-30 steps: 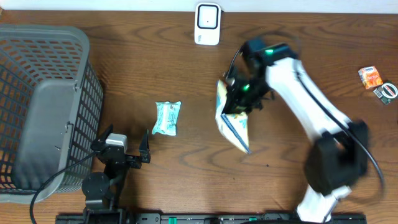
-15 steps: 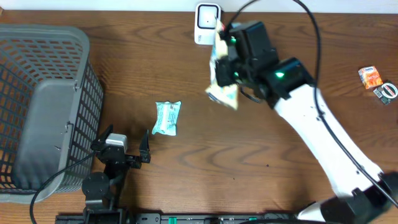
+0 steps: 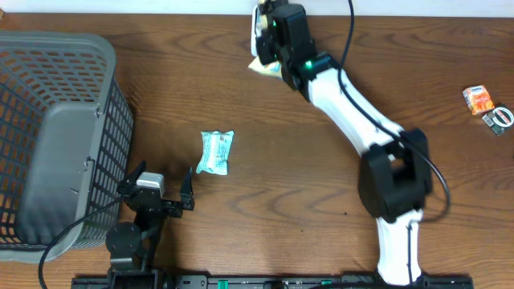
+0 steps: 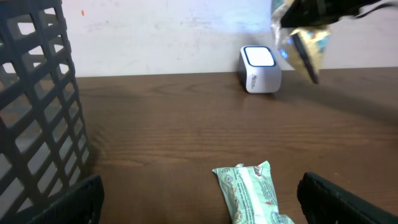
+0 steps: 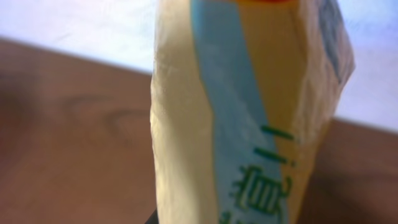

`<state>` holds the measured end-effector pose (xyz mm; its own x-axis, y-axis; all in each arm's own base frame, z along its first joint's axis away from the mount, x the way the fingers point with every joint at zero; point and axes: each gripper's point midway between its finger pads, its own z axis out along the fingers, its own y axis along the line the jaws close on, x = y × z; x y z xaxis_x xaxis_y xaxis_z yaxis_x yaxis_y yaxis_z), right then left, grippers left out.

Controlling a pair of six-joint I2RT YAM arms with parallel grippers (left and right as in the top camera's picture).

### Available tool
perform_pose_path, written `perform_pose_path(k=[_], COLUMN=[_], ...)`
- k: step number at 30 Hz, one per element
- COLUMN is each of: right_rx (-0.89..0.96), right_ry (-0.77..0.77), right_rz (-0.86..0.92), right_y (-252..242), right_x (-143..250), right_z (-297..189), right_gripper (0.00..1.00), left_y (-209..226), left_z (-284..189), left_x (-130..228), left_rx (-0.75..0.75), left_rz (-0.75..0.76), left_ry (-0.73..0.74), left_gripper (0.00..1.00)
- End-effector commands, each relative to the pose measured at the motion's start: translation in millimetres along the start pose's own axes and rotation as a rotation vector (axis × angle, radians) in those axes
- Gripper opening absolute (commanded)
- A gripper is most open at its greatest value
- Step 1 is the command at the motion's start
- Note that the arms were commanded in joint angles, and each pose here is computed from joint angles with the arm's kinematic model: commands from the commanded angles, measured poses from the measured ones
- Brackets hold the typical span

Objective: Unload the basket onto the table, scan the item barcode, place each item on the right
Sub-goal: 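Hold the yellow snack bag against the white scanner face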

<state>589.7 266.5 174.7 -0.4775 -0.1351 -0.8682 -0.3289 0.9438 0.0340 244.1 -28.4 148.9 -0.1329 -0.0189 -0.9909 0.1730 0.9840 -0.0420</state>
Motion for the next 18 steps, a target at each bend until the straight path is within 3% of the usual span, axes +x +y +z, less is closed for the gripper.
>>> perform_pose_path(k=[1,10,18], right_rx=[0.045,0.086,0.104], right_ry=[-0.13,-0.256,-0.274], right_rz=[-0.038,-0.023,-0.018], right_y=[-18,-22,-24], right_x=[-48,-61,-62], right_z=[15,68,71], right_gripper=[0.01,0.01,0.01], left_y=[0,0,0], left_z=[1,1,1], left_x=[16,16,16], left_rx=[0.003,0.003,0.003], left_rz=[-0.014,-0.014,-0.014], left_ry=[0.043,0.043,0.043], left_gripper=[0.98,0.98,0.98])
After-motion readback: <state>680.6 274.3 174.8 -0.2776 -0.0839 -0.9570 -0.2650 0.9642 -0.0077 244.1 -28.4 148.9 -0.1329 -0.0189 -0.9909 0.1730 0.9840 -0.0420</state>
